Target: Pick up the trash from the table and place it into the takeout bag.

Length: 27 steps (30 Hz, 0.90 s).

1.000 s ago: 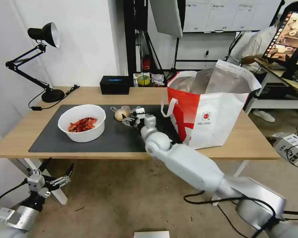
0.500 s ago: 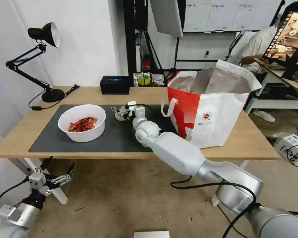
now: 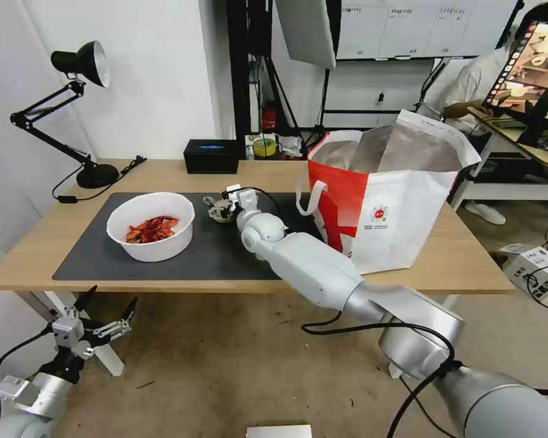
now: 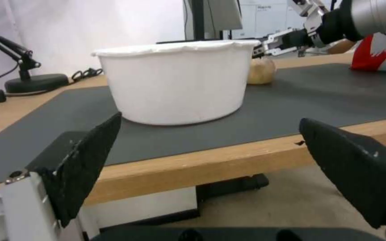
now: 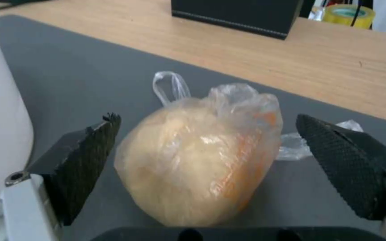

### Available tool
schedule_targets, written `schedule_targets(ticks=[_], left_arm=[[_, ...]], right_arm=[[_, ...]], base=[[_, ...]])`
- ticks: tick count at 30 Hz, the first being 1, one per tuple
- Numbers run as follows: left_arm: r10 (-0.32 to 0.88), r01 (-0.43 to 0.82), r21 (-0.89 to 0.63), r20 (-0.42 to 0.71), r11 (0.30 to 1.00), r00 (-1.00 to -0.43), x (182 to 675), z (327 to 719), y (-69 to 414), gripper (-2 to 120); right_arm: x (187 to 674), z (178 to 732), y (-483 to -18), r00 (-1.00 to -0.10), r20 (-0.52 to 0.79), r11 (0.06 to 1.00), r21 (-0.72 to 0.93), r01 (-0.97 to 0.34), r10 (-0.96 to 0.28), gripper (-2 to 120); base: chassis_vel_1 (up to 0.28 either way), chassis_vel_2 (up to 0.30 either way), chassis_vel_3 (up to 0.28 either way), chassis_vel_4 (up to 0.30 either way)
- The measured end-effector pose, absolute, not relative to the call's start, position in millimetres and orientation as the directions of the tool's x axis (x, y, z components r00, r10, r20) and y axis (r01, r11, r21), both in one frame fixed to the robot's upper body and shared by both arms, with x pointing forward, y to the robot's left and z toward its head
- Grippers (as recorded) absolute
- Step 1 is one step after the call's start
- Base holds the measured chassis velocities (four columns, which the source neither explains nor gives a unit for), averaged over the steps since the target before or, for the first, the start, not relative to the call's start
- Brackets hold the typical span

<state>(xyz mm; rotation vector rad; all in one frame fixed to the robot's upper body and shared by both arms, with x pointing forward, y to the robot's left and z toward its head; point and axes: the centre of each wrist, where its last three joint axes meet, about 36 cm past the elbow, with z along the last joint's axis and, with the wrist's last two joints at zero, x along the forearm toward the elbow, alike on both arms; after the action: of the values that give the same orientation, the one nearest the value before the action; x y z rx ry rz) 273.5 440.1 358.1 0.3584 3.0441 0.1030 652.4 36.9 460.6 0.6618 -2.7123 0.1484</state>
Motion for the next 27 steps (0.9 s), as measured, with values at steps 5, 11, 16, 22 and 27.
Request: schedule_targets(ticks=[5,11,16,22,27], left_arm=[[0.234,0.230,0.073,-0.065,0.971,-0.970,274.0,357.0,439.8,100],[0.243,0.238,0.070,-0.072,0.969,-0.967,278.0,358.3,438.3,100],[0.245,0.240,0.070,-0.075,0.968,-0.967,280.1,359.4,438.9,100],[0.241,0.237,0.063,-0.072,0.970,-0.968,278.0,359.3,438.0,100],[0.241,0.237,0.061,-0.074,0.970,-0.968,277.0,360.0,436.8,100]], right_arm=[[654.2,459.2,34.9,-0.827,0.366,0.884,-0.025,-0.466,-0.426,100],[655.4,456.6,33.5,-0.810,0.391,0.874,-0.028,-0.486,-0.438,100],[657.2,455.8,32.0,-0.803,0.407,0.871,-0.033,-0.490,-0.436,96],[657.5,454.2,31.3,-0.789,0.429,0.867,-0.028,-0.498,-0.439,72],[654.9,454.0,33.3,-0.785,0.431,0.865,-0.021,-0.501,-0.445,50]], base=[[0.000,0.000,0.000,0.000],[0.000,0.000,0.000,0.000],[0.000,0.000,0.000,0.000],[0.000,0.000,0.000,0.000],[0.000,0.000,0.000,0.000]])
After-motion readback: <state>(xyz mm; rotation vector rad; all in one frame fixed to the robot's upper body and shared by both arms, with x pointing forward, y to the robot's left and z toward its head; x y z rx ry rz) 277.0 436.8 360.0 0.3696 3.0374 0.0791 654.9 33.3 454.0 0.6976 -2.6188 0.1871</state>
